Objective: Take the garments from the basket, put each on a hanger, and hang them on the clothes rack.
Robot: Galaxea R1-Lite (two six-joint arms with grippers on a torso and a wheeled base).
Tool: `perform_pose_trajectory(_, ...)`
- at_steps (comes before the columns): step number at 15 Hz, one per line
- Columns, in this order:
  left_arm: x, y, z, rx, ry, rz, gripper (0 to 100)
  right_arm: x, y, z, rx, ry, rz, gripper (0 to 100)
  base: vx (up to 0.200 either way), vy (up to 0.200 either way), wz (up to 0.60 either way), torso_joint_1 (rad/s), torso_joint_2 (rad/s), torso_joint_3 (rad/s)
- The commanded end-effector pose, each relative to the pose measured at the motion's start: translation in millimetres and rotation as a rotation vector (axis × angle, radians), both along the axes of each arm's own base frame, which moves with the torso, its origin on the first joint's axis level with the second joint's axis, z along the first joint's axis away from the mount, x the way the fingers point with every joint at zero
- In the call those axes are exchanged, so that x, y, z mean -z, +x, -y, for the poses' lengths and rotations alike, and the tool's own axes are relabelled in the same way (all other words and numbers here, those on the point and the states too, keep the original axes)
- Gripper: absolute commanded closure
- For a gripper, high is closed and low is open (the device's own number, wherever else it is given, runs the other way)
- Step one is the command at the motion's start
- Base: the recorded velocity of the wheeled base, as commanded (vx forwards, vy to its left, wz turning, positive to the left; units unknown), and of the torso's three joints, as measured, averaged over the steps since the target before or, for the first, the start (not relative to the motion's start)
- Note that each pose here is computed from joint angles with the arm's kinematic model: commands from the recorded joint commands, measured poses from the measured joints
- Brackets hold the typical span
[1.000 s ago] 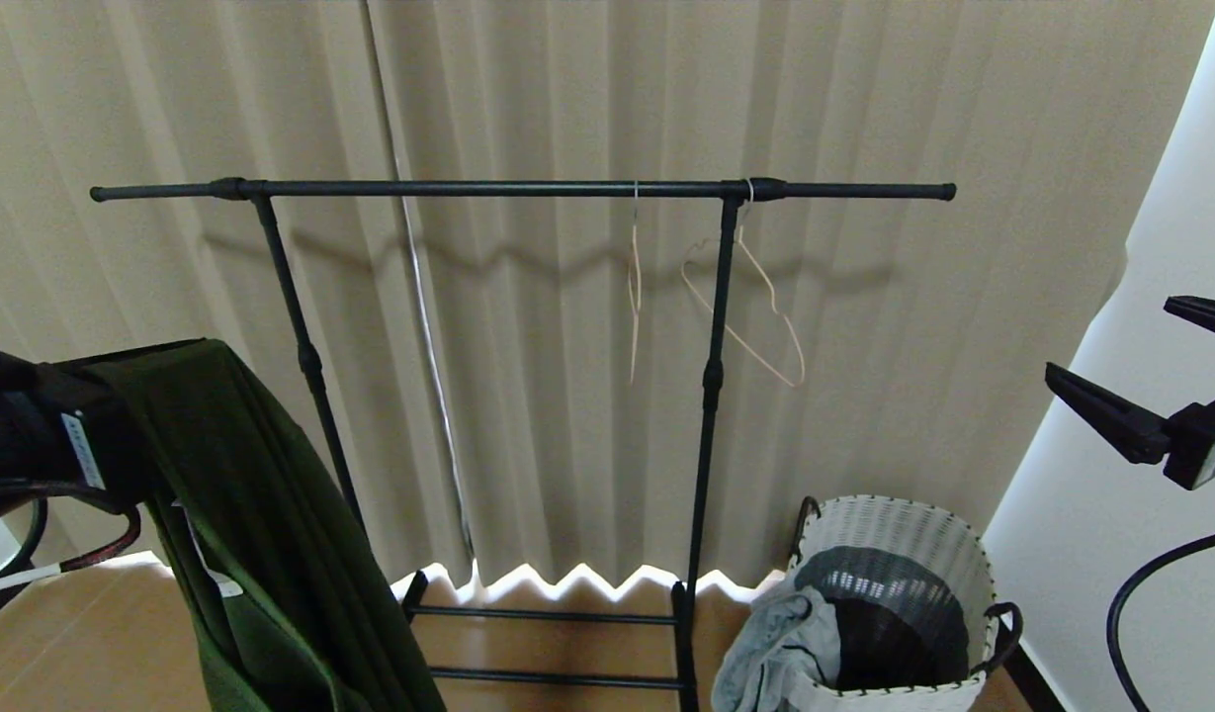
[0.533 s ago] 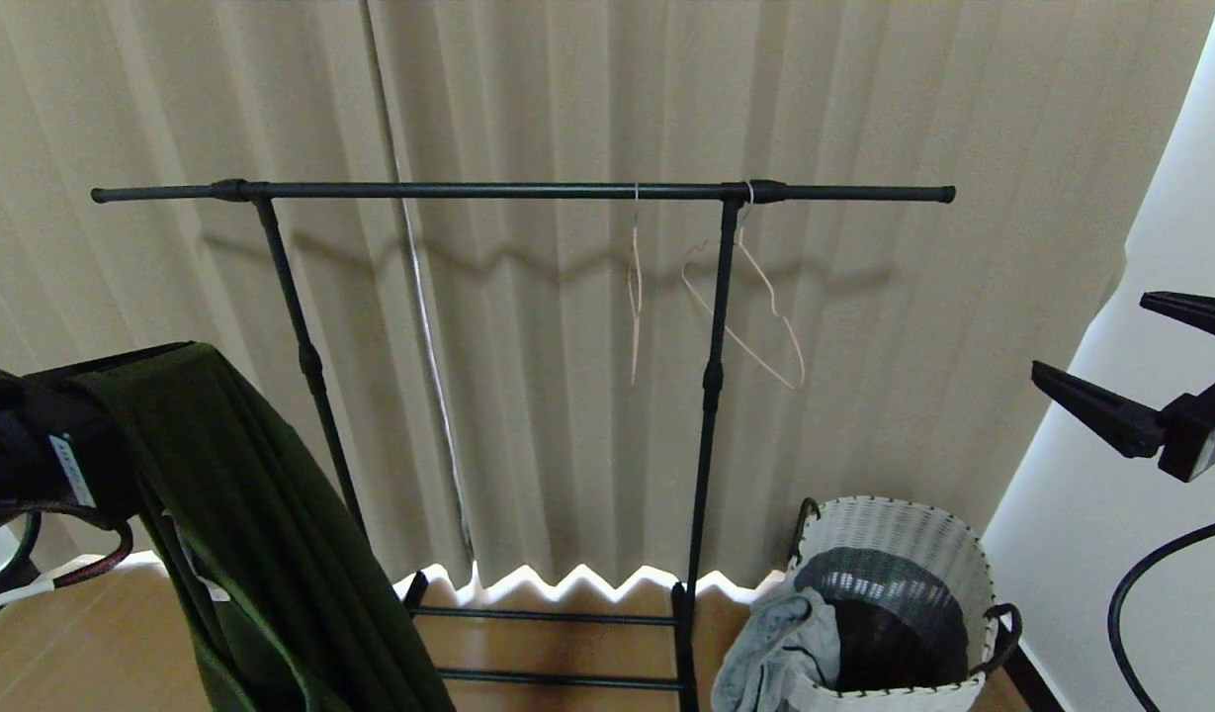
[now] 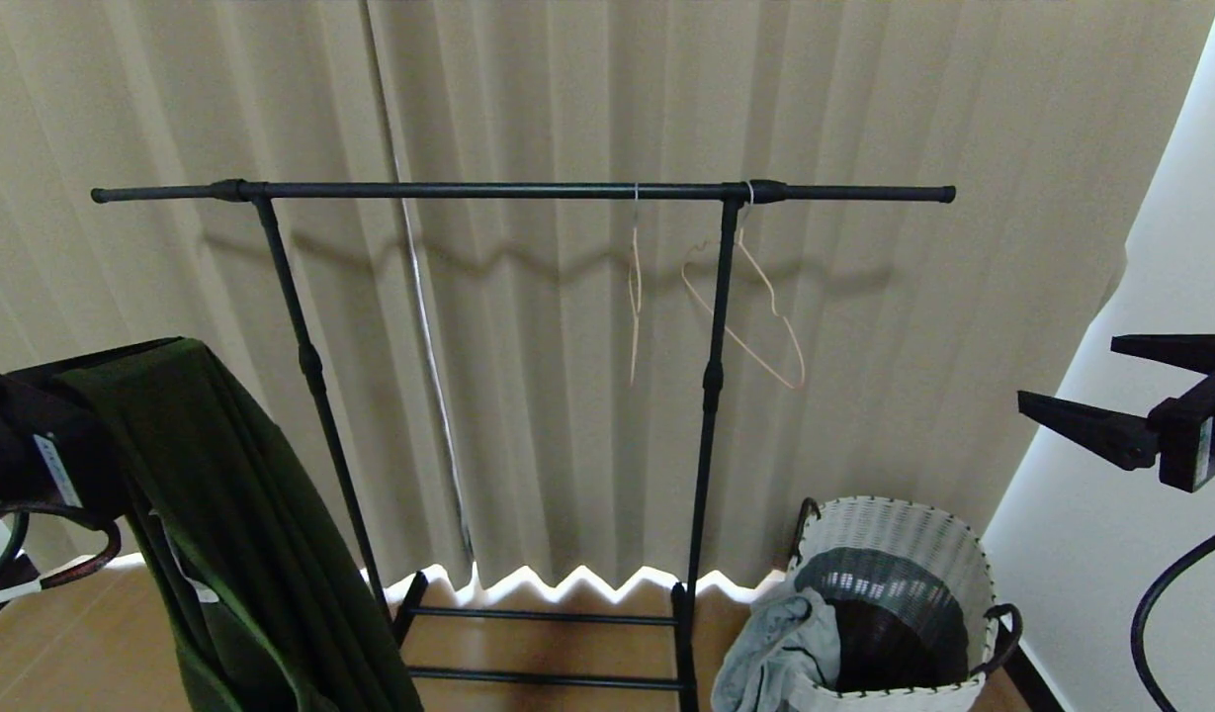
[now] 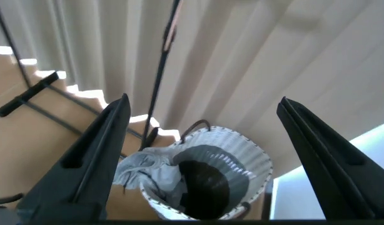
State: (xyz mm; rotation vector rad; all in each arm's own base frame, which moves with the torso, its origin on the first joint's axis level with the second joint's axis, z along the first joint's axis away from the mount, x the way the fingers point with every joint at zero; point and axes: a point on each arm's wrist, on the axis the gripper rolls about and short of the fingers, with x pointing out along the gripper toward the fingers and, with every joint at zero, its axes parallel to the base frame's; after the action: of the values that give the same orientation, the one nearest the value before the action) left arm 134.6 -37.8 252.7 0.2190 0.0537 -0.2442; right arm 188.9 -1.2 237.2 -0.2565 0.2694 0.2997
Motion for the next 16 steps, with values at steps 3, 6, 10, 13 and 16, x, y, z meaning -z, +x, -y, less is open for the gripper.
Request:
perform_pose_trajectory(3,3.2,2.6,0.5,-0.004,0.001,-0.016,100,2.3,1.6,0.1,0.019,-0.009,-0.011,0,0.200,0.000,0.00,-0.002,-0.01,0.001)
perform_pose_trajectory(6,7.2,3.5,1.0,0.000,0.005,-0.031,100,6.1,6.0,-1.1,0.040,-0.019,-0.028,0,0.200,0.000,0.00,0.010,0.00,0.001)
perform_pose_trajectory(10,12.4,2.2,0.4,-0.001,0.008,-0.046,100,9.1,12.9,-10.8,0.050,-0.044,-0.046,0,0.200,0.000,0.00,0.002,0.00,0.005)
perform_pose_trajectory(13,17.6,1.6,-0.7,-0.008,0.010,-0.063,100,13.1,19.0,-19.0,0.096,-0.079,-0.058,0,0.200,0.000,0.00,-0.001,0.00,0.002)
perform_pose_trajectory(16,19.6,3.3,-1.6,-0.016,0.016,-0.071,100,10.8,19.6,-29.7,0.047,-0.080,-0.052,0,0.200,0.000,0.00,0.004,0.00,0.005)
